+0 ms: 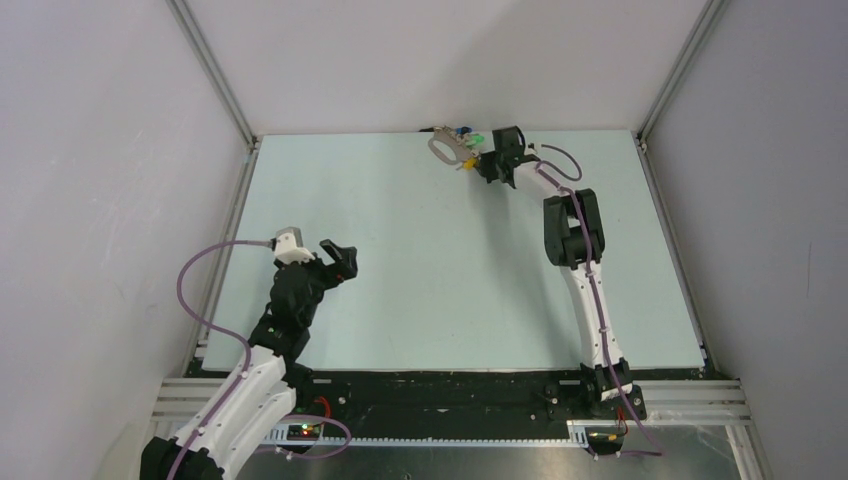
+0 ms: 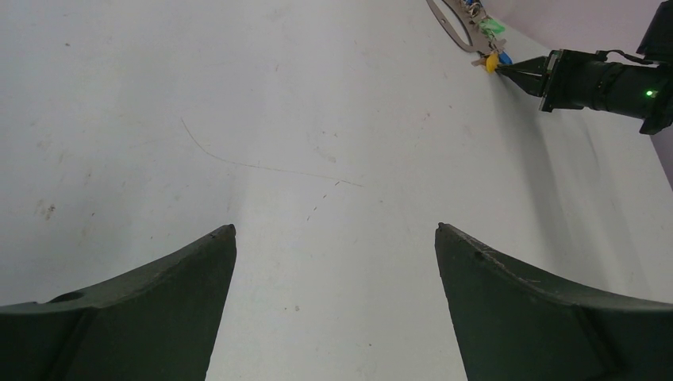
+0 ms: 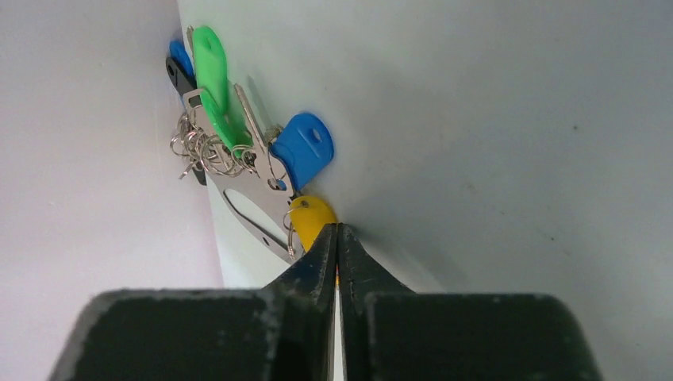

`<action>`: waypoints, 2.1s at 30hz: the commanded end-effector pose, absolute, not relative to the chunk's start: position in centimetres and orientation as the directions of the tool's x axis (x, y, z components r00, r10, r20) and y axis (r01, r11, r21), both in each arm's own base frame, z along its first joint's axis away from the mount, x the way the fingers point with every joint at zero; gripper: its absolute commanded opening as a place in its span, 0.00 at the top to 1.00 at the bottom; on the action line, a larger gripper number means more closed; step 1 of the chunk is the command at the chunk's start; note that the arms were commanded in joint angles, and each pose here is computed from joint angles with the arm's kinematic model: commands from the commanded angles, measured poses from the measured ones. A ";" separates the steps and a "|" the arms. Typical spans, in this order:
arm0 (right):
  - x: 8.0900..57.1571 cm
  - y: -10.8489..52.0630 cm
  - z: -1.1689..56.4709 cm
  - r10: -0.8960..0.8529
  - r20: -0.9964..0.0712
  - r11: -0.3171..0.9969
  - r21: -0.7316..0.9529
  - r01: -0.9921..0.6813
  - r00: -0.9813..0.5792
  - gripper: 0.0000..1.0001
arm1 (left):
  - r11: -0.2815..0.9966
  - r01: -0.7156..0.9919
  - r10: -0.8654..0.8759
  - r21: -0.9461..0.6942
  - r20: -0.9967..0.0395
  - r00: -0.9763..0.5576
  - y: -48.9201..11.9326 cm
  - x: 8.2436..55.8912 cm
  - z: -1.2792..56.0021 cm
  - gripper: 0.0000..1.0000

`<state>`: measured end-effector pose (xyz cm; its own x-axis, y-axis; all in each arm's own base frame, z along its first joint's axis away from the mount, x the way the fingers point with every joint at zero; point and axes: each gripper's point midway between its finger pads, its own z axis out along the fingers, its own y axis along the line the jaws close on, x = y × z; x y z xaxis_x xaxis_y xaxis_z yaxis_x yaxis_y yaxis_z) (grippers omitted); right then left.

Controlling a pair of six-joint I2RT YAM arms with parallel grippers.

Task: Remove the keys from the keyring

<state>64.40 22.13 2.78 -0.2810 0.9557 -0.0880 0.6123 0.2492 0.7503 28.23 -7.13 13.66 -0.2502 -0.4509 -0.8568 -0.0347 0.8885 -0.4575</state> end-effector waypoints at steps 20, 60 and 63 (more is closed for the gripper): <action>67.2 24.5 9.8 0.913 -0.194 0.308 0.905 0.294 -0.360 1.00 | 0.887 -0.018 -0.453 -0.461 -0.864 -0.219 -7.2 28.3 14.8 0.02; 61.7 23.0 7.8 0.857 -0.304 0.482 0.760 0.436 -0.416 0.46 | 0.887 -0.016 -0.456 -0.462 -0.866 -0.204 -7.0 28.1 15.1 0.02; 63.6 23.2 9.6 0.806 -0.394 0.569 0.723 0.393 -0.442 0.46 | 0.887 -0.015 -0.454 -0.461 -0.866 -0.207 -7.0 28.1 15.1 0.02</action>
